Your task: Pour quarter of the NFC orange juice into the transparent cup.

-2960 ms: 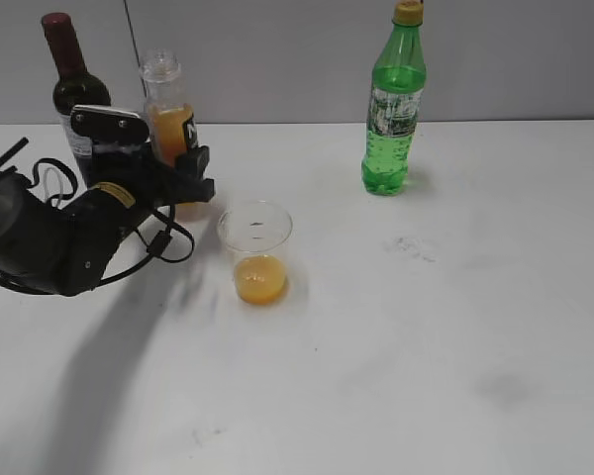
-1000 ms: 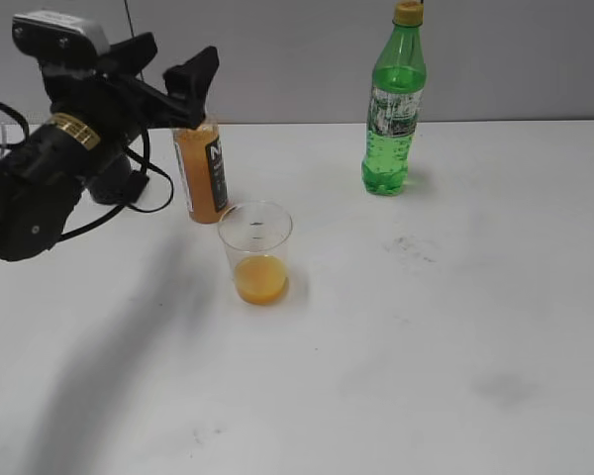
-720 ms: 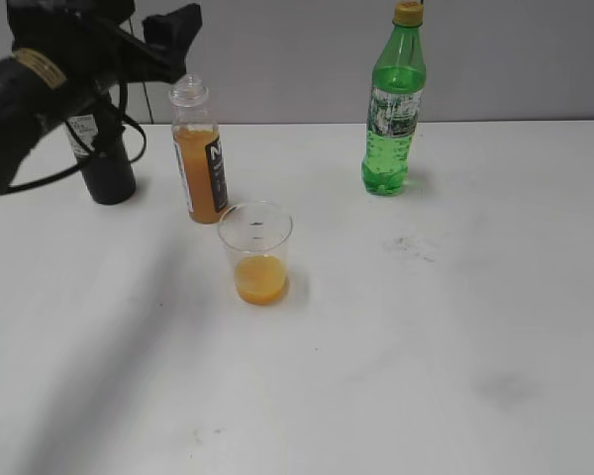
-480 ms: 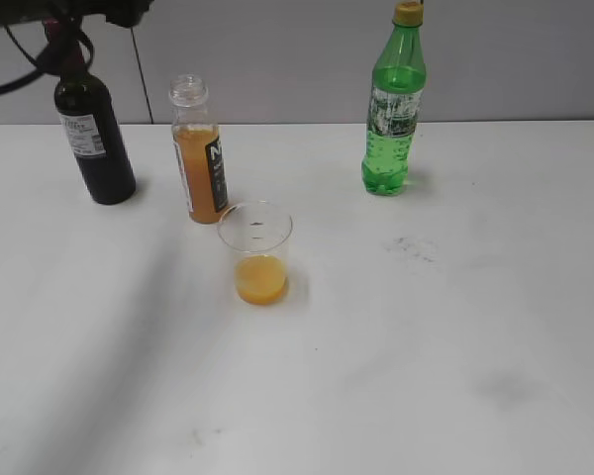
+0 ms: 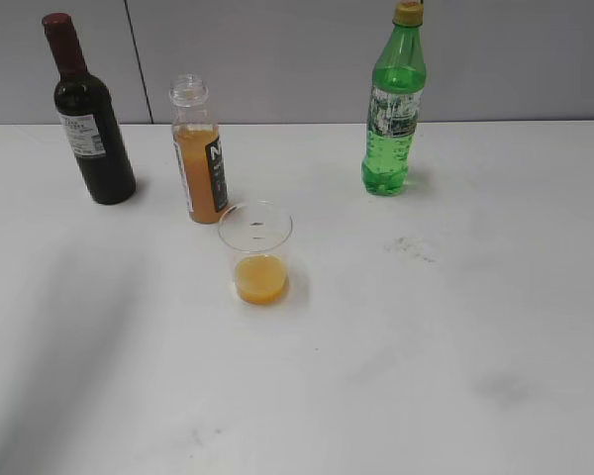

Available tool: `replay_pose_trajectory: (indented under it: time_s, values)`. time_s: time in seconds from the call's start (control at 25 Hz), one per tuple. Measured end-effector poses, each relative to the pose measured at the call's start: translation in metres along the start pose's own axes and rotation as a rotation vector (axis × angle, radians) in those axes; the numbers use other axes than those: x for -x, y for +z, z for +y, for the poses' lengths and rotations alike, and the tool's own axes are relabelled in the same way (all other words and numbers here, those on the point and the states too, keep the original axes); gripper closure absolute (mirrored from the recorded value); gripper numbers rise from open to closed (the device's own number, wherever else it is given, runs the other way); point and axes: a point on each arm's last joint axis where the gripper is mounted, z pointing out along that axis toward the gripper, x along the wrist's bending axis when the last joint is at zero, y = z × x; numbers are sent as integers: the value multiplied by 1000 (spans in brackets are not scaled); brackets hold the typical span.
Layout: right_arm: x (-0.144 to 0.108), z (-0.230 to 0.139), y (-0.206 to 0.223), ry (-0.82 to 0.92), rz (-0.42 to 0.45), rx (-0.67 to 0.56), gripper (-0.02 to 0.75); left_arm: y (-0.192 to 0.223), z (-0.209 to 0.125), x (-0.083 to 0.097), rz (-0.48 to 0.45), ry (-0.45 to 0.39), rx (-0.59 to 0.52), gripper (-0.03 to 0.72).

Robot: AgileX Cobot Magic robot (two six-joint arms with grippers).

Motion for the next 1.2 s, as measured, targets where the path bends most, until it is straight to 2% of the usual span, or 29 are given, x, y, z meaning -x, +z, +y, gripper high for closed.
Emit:
replay_pose_trajectory:
  time_s: [0.16, 0.32, 0.52, 0.8, 1.0, 1.2]
  values:
    - [0, 0, 0, 0, 0, 0, 220, -34, -16, -20, 46, -52, -144, 78]
    - [0, 0, 0, 0, 0, 0, 220, -66, -33, -27, 71, -75, -266, 83]
    - [0, 0, 0, 0, 0, 0, 220, -101, -56, -22, 73, -84, -259, 92]
    - [0, 0, 0, 0, 0, 0, 220, -118, -135, -6, 54, -88, -308, 94]
    - [0, 0, 0, 0, 0, 0, 220, -131, -185, 5, 49, -98, -270, 95]
    - [0, 0, 0, 0, 0, 0, 220, -142, -218, 12, 55, -145, -216, 95]
